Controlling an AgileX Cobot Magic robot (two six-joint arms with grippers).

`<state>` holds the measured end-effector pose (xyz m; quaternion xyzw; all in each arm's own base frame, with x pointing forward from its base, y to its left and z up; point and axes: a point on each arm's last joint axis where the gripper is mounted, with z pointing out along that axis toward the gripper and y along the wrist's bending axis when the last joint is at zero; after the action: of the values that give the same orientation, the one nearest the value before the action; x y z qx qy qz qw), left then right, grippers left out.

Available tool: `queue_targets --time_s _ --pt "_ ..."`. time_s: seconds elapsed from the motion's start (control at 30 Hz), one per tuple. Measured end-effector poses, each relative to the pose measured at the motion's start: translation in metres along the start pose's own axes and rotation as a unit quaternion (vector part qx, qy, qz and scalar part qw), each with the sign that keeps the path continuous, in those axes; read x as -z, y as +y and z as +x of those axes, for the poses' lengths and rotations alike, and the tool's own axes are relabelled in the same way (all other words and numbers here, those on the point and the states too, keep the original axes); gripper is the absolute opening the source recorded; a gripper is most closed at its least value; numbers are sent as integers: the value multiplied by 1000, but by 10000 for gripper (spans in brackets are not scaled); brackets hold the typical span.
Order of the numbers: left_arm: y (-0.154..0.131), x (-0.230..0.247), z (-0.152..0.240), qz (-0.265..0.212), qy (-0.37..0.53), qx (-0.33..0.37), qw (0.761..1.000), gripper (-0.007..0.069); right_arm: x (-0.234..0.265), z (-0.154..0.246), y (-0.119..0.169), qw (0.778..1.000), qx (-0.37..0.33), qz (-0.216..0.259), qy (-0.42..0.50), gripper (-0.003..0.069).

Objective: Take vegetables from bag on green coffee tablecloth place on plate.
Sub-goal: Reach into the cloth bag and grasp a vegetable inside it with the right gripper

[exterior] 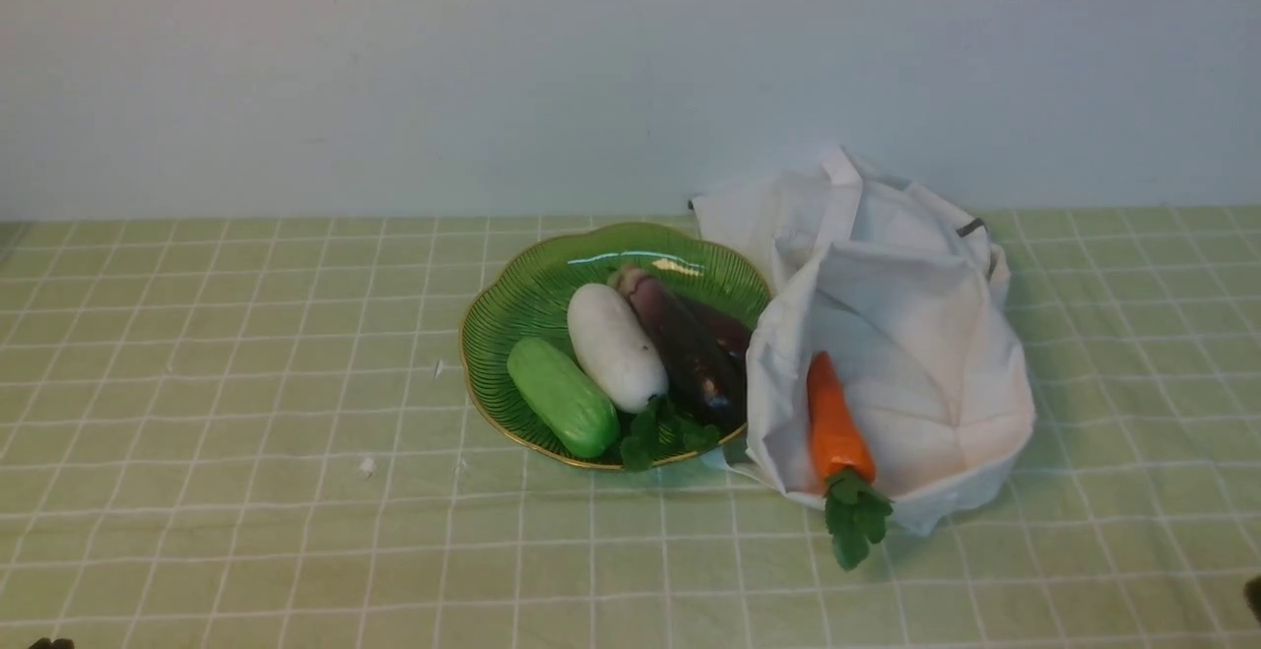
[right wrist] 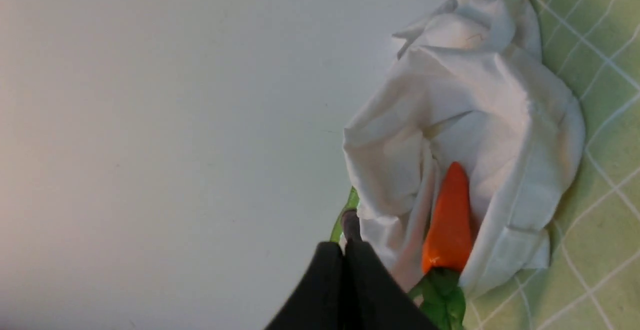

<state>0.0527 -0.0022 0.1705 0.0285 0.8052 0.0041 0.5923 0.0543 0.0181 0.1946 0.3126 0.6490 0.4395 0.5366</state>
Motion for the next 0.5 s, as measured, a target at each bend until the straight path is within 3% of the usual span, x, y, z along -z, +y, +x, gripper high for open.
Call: queue_targets --time_s 0.17,0.3,0.43,0.5 --pt "0 0 0 0 0 0 1000 -4 8 -21 34 990 111 -49 -65 -15" --pt "0 0 0 0 0 0 1000 -4 20 -47 92 950 274 -88 -119 -15" --pt "0 0 0 0 0 0 1000 -4 8 -54 125 931 354 -79 -51 -15" --pt "0 0 0 0 0 0 1000 -4 -16 -52 140 916 391 -55 65 -15"
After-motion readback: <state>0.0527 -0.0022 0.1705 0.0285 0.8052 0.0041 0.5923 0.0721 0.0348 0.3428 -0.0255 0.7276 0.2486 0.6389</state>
